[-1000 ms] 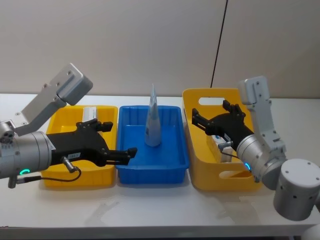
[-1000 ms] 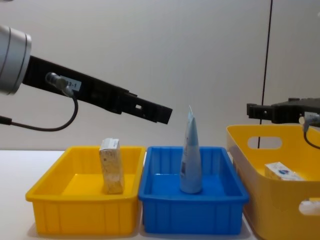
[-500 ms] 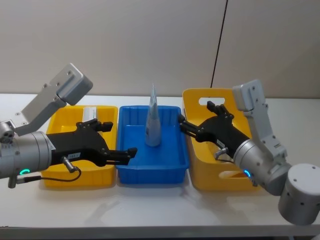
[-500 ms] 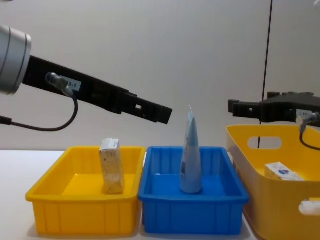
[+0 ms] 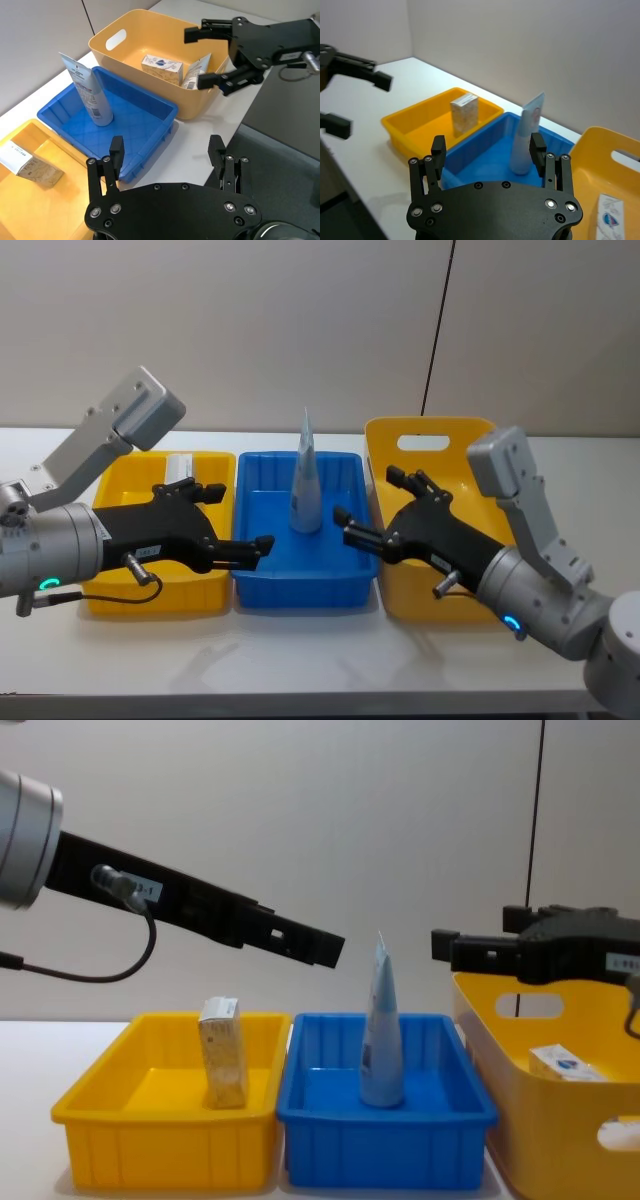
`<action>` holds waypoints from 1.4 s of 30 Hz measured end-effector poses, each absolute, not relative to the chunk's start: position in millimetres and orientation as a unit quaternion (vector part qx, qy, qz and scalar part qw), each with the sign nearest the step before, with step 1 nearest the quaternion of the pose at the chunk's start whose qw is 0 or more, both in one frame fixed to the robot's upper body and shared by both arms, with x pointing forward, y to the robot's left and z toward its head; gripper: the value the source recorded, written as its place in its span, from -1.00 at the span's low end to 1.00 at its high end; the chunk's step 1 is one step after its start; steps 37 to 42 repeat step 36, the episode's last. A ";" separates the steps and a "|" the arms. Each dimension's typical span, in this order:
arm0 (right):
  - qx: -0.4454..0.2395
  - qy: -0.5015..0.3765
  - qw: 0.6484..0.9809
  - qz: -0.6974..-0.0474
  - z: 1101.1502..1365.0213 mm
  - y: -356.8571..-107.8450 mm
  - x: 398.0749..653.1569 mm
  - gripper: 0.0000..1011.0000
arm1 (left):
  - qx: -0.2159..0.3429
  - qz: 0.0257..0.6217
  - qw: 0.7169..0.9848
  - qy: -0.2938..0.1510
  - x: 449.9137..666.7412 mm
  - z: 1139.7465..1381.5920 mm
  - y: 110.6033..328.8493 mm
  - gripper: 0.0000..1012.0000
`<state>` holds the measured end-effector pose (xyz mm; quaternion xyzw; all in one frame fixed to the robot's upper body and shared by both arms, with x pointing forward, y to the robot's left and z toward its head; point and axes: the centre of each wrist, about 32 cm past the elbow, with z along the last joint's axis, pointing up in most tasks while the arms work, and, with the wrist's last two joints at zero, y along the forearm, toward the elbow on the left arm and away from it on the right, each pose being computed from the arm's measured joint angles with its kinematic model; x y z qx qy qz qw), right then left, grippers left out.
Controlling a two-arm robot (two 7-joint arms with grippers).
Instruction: Bimanual collaborative sorting of washing and personal care products
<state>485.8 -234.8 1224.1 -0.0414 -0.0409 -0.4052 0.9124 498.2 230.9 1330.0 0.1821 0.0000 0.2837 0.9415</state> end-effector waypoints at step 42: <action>-0.041 -0.048 0.939 -0.339 1222.5 -244.7 467.4 0.98 | 0.182 0.284 0.941 0.000 498.2 1330.0 230.9 0.98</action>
